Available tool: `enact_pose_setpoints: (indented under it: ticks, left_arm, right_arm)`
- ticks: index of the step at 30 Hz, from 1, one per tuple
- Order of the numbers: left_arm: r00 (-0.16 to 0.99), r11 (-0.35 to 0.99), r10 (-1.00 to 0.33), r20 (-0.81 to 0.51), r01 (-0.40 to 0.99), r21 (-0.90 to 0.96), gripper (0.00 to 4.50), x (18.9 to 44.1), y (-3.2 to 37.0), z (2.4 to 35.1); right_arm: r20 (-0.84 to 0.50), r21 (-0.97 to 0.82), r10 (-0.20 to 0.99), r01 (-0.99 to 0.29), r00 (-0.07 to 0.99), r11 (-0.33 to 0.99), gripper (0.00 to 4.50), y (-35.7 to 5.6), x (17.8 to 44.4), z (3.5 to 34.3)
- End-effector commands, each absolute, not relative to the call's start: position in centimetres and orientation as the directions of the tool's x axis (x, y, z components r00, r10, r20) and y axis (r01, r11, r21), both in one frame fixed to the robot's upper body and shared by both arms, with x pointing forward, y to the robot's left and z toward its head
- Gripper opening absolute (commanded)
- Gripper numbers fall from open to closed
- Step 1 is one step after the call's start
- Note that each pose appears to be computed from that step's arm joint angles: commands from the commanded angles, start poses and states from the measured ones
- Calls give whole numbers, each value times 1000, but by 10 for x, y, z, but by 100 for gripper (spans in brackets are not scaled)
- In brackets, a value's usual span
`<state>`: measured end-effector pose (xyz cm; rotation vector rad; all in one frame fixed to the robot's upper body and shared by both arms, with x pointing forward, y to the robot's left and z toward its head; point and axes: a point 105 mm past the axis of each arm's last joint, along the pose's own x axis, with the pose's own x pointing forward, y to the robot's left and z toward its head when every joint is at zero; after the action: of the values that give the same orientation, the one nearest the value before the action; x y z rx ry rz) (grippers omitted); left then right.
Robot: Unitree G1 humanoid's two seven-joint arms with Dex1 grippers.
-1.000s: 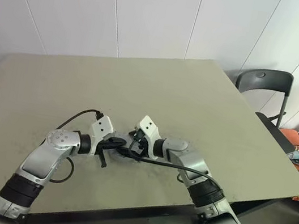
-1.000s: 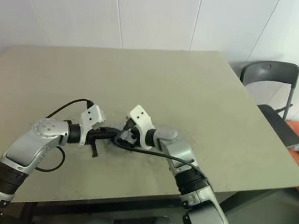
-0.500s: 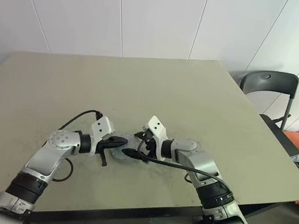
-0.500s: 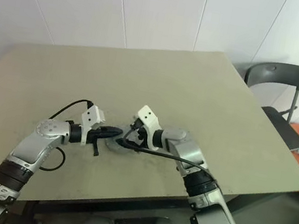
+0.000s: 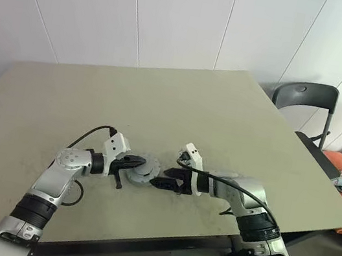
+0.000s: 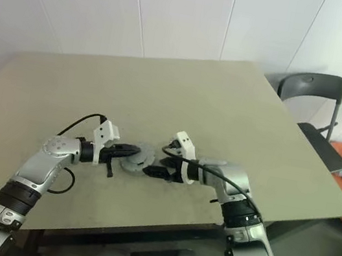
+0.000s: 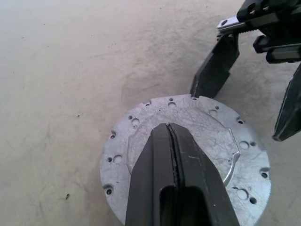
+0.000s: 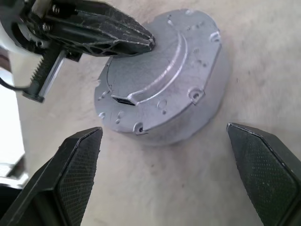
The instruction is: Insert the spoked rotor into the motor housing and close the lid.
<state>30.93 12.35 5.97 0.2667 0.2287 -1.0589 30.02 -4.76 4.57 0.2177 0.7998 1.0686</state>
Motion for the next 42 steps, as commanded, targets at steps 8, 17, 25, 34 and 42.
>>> enact_pose_setpoints:
  ticks: [8,17,25,34,42]
  left_arm:
    - [439,445,-825,-356,893,70,0,291,109,57]
    - [495,492,-788,-365,864,110,0,288,135,66]
    - [540,522,-765,-352,839,155,0,292,138,81]
    - [541,523,-764,-351,838,153,0,298,130,85]
    - [548,530,-760,-351,834,153,0,305,131,77]
  right_arm:
    - [-428,739,875,-470,226,483,447,-26,296,48]
    - [-361,813,916,-422,175,401,447,-1,294,66]
    - [-305,848,937,-400,170,349,430,3,291,72]
    - [-249,865,940,-382,234,324,173,5,299,79]
    - [-256,865,929,-366,266,343,120,2,303,77]
